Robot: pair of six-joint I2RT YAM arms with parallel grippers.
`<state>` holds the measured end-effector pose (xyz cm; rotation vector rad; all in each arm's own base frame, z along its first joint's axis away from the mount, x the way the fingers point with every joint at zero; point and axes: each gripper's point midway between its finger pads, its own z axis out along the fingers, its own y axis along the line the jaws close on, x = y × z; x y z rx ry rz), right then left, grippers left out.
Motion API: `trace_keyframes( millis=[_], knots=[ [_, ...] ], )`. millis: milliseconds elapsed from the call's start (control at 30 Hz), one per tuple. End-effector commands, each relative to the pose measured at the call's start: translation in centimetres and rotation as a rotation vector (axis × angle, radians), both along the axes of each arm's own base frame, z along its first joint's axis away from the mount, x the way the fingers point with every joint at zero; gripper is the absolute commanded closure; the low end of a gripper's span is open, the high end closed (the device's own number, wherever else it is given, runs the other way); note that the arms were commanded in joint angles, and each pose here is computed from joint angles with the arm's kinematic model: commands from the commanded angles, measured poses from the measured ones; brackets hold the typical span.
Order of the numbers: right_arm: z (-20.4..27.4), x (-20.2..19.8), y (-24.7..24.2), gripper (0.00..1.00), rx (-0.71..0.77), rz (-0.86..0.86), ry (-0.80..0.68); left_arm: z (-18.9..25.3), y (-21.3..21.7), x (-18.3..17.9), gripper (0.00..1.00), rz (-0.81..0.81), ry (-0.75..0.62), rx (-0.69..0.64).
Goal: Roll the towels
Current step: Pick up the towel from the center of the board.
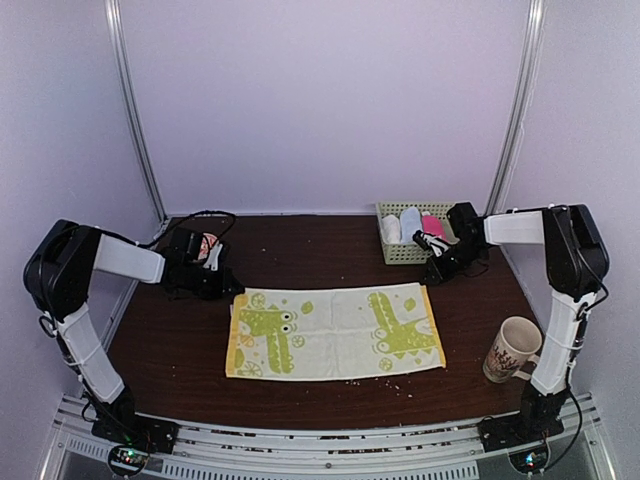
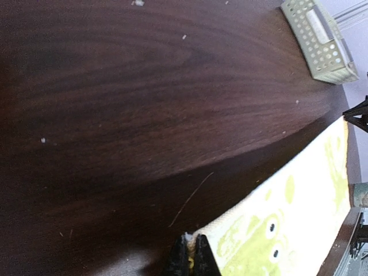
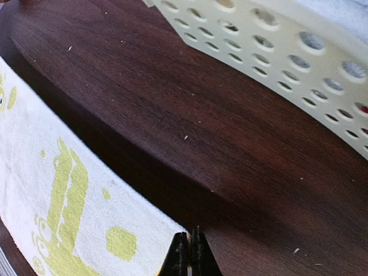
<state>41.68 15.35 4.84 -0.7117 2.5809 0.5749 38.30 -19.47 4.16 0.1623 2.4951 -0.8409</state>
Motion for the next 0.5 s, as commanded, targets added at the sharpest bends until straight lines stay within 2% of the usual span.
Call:
trace_keyframes(
  millis=[0, 233, 467],
  knots=[
    [3.3, 2.1, -1.7, 1.00, 0.021, -0.055, -0.102, 5.4, -0.6, 1.7, 1.00, 0.003, -0.205, -0.081],
    [5.6, 3.3, -2.5, 1.00, 0.046, -0.059, -0.160, 8.7, -1.6, 2.0, 1.00, -0.040, -0.302, -0.156],
    [7.0, 3.6, -2.8, 1.00, 0.081, -0.028, -0.205, 8.9, -1.6, 2.2, 1.00, -0.037, -0.297, -0.153]
  ],
)
